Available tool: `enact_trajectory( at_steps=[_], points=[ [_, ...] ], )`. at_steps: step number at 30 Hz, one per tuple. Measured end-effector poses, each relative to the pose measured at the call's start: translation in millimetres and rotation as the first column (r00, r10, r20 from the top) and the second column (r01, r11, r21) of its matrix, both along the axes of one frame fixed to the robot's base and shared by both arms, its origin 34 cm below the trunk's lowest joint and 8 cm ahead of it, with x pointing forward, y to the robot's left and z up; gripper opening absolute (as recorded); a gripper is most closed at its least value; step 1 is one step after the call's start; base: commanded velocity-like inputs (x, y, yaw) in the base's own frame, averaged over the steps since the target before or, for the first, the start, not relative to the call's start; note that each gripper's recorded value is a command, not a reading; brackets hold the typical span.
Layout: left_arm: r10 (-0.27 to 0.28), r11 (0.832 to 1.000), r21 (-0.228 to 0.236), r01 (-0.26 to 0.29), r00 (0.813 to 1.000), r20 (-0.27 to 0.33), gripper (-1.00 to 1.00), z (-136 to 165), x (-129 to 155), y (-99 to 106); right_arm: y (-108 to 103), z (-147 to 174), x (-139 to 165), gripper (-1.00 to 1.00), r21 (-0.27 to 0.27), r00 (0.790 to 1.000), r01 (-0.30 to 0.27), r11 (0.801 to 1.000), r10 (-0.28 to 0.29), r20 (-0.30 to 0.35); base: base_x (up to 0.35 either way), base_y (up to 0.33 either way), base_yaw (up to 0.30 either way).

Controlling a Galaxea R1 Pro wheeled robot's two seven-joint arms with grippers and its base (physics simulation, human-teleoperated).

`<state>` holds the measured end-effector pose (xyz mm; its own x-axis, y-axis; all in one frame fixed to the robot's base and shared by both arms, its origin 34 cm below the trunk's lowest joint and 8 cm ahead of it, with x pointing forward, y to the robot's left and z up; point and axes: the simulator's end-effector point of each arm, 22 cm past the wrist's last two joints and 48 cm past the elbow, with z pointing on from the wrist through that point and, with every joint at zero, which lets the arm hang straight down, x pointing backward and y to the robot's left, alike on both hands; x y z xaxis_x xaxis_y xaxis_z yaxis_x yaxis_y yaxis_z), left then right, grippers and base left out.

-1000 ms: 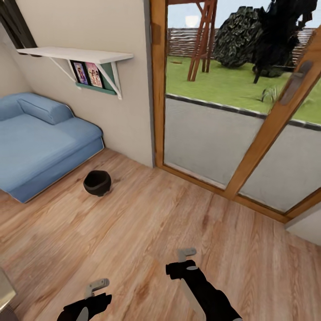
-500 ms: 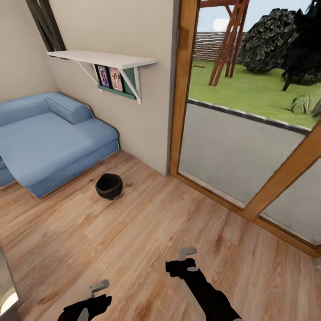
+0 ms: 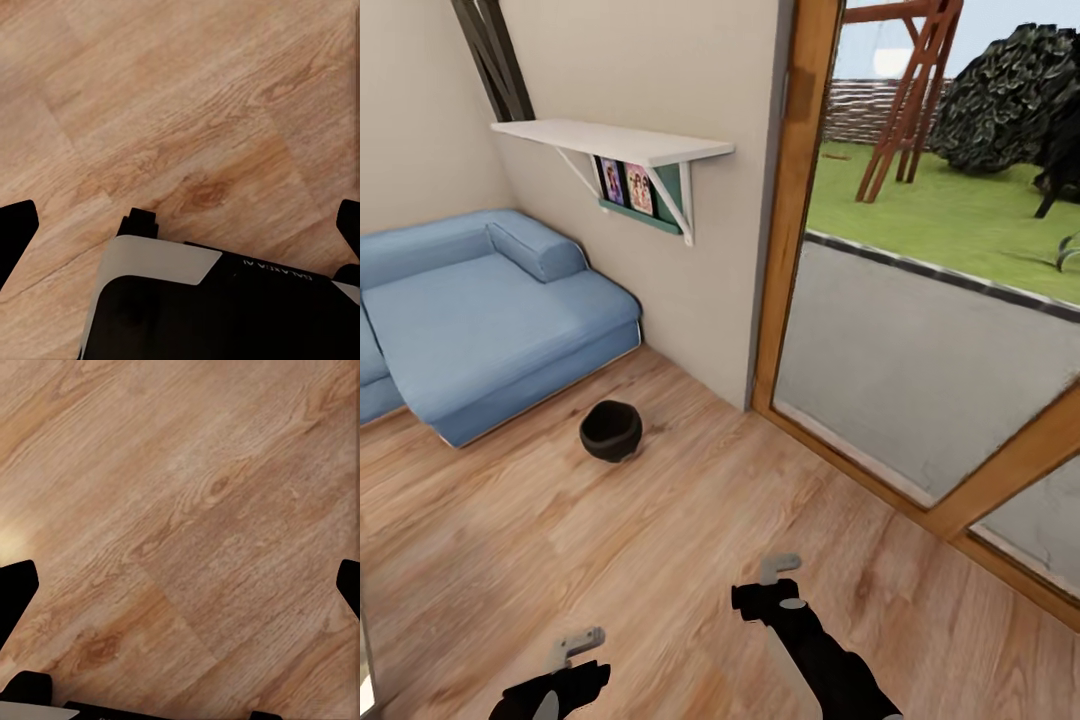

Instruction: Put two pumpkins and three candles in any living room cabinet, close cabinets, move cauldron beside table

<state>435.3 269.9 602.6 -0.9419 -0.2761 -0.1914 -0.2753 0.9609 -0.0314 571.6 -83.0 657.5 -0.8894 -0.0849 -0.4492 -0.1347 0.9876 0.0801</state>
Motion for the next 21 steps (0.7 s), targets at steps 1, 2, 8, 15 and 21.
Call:
enact_trajectory(
  at_steps=[1,2,8,15,21],
  points=[
    [0.000,1.000,0.000,0.000,1.000,0.000,1.00,0.0,0.0,0.0,0.2,0.1,-0.1,1.00,0.000,1.000,-0.001,1.000,0.001,0.000,0.295,-0.025,0.014],
    [0.000,1.000,0.000,0.000,1.000,0.000,1.00,0.0,-0.1,0.0,0.2,-0.1,-0.4,1.00,-0.001,1.000,-0.002,1.000,0.002,-0.002,0.297,-0.007,0.011],
    [0.001,1.000,0.001,-0.001,1.000,0.001,1.00,0.2,0.3,0.9,-0.2,-0.2,-0.8,1.00,-0.003,1.000,-0.003,1.000,0.003,-0.004,0.305,0.061,0.004],
    [0.002,1.000,0.001,-0.002,1.000,0.000,1.00,0.2,0.3,1.2,0.7,0.0,-0.7,1.00,0.001,1.000,-0.001,1.000,0.001,-0.004,0.301,0.126,0.000],
    [0.002,1.000,0.001,-0.002,1.000,0.001,1.00,0.3,0.5,1.4,0.5,0.4,0.2,1.00,0.002,1.000,0.000,1.000,0.000,0.000,0.273,0.187,0.018]
  ],
)
